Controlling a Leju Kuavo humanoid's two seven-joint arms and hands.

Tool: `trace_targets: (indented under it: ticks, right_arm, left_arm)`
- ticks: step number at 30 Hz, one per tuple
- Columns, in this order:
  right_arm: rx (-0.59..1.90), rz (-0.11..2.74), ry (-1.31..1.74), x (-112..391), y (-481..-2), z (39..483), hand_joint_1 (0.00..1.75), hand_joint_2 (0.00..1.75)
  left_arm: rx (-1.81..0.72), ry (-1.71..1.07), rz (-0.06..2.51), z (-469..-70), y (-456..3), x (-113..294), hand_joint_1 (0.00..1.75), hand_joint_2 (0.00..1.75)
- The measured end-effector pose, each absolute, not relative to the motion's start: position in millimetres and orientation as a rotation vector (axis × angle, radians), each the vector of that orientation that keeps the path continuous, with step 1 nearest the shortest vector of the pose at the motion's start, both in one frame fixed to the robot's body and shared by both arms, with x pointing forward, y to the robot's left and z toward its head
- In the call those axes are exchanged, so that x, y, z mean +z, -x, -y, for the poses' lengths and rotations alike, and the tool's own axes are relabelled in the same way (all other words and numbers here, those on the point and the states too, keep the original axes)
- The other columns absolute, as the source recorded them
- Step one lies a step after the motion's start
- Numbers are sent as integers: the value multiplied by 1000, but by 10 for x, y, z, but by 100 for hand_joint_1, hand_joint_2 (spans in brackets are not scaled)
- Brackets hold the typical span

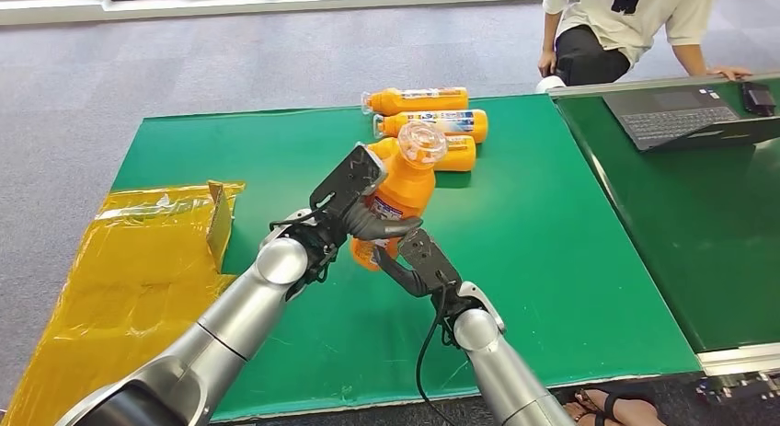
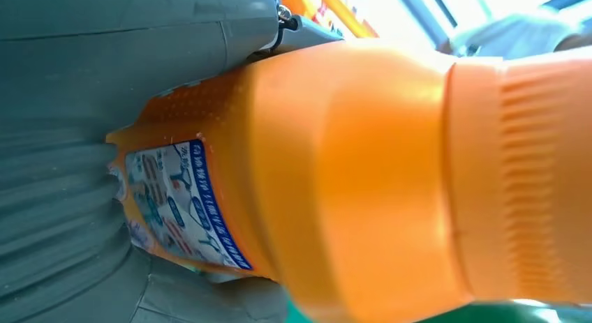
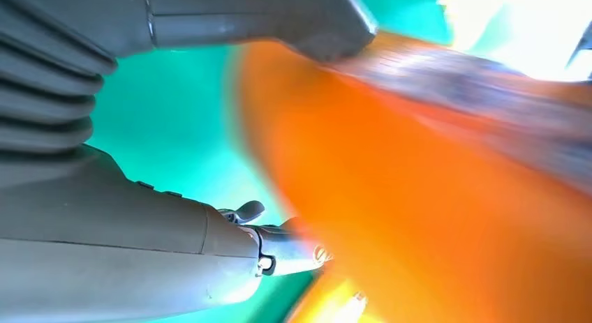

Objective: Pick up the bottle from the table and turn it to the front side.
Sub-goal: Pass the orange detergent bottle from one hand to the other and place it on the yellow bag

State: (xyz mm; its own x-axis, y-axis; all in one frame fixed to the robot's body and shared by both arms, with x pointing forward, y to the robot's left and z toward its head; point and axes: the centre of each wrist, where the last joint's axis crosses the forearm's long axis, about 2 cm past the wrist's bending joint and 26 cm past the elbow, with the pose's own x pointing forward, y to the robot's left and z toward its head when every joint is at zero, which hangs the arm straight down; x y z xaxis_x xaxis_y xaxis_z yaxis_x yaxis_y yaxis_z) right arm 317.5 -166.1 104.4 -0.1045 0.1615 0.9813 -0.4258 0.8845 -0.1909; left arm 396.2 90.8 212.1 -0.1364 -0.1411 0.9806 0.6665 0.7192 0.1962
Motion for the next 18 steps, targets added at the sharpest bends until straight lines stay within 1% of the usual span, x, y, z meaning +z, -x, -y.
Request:
trace_targets:
  ticks: [5, 9, 14, 18]
  right_arm:
    - [564, 1630, -159, 1033, -2849, 1941, 0, 175]
    - [610, 1669, -155, 1125, -2703, 2032, 0, 175]
    - [641, 1716, -159, 1216, -2666, 2075, 0, 175]
    - [645, 1738, -171, 1240, -2678, 2105, 0, 175]
  left_arm:
    - [-680, 302, 1616, -1232, -4051, 2060, 175, 175]
    - [-688, 140, 1644, -1393, -4034, 1973, 175, 175]
    - [-758, -158, 1688, -1617, -4064, 1955, 175, 175]
    - [-785, -293, 1695, -1803, -4106, 1936, 175, 175]
